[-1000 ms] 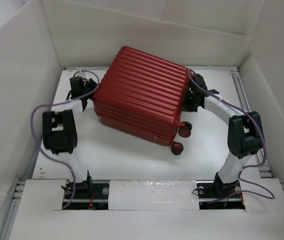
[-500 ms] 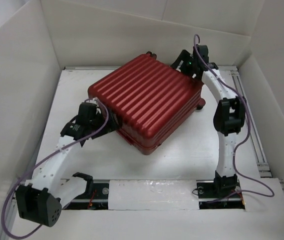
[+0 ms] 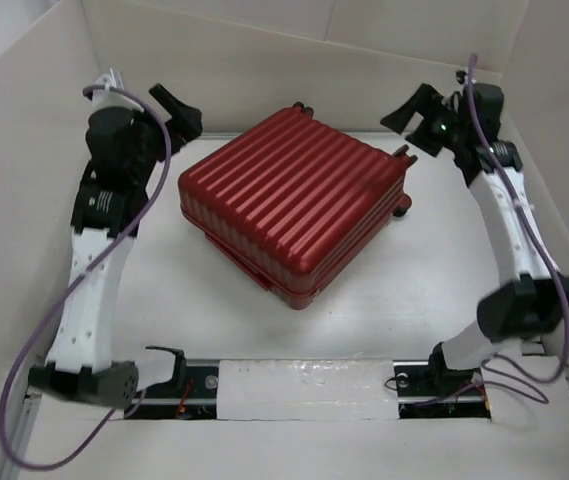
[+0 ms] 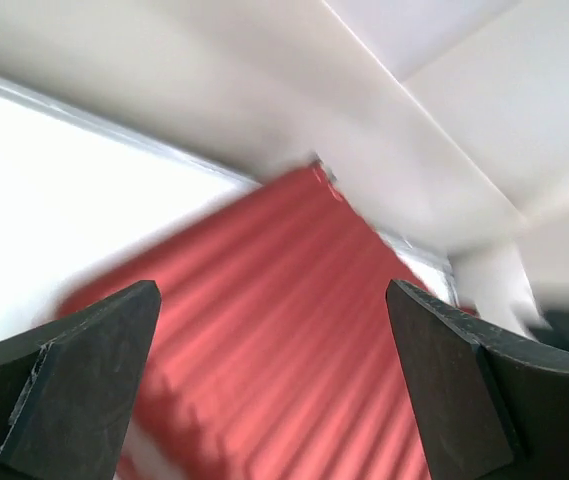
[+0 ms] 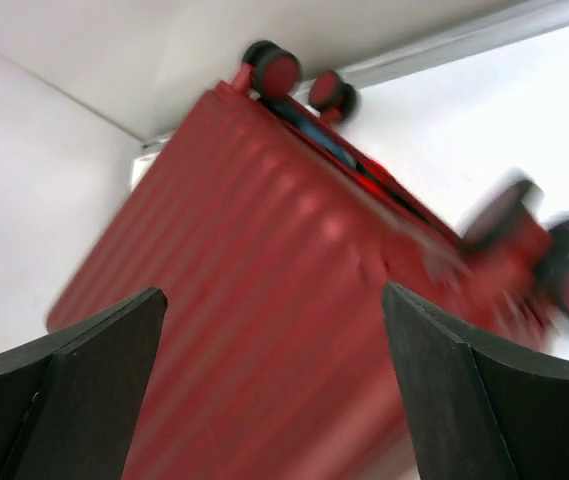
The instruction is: Pack the luggage
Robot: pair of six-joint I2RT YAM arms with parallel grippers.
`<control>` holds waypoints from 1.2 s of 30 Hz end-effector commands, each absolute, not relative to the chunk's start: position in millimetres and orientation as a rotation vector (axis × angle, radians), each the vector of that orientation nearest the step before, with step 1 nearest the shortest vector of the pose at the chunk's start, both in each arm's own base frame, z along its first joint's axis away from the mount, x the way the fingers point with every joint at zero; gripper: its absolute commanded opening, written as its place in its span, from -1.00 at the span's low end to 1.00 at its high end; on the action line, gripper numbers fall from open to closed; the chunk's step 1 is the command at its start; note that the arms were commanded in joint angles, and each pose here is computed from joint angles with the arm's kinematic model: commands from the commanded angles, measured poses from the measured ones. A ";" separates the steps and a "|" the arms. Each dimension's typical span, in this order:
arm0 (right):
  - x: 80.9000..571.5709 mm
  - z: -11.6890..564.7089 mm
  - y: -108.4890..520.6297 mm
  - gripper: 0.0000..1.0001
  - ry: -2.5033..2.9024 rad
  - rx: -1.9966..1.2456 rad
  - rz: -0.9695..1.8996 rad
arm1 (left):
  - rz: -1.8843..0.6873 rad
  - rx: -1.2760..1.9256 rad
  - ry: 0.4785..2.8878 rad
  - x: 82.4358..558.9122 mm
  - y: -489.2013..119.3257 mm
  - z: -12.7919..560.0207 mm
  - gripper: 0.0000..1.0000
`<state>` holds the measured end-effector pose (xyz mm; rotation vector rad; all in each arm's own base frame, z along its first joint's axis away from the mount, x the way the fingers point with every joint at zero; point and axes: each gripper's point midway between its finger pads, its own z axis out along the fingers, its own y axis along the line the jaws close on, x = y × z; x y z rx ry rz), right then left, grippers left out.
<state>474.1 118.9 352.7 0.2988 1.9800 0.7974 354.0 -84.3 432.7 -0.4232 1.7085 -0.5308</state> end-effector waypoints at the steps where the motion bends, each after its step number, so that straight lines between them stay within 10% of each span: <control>1: 423.9 339.5 102.0 0.89 1.984 0.313 0.697 | -0.442 -0.512 1.820 425.7 -46.3 383.2 0.93; 4: 379.4 348.2 89.9 0.65 1.905 0.372 0.674 | -0.480 -0.575 1.883 475.0 -24.7 344.9 0.90; 9: 336.3 277.4 72.8 -0.54 1.996 0.565 0.662 | -0.692 -0.653 1.909 529.1 -23.0 299.9 0.82; 12: 327.0 225.3 69.2 -0.74 2.111 0.640 0.634 | -0.813 -0.643 1.991 556.4 -38.7 264.7 0.79; 29: 495.3 231.6 167.3 -0.79 2.158 0.236 0.950 | -1.030 -0.612 2.111 441.5 -92.7 196.0 0.70; 36: 453.6 197.0 150.0 0.05 2.273 0.289 0.937 | -0.657 -0.626 1.870 425.2 -25.2 307.4 0.75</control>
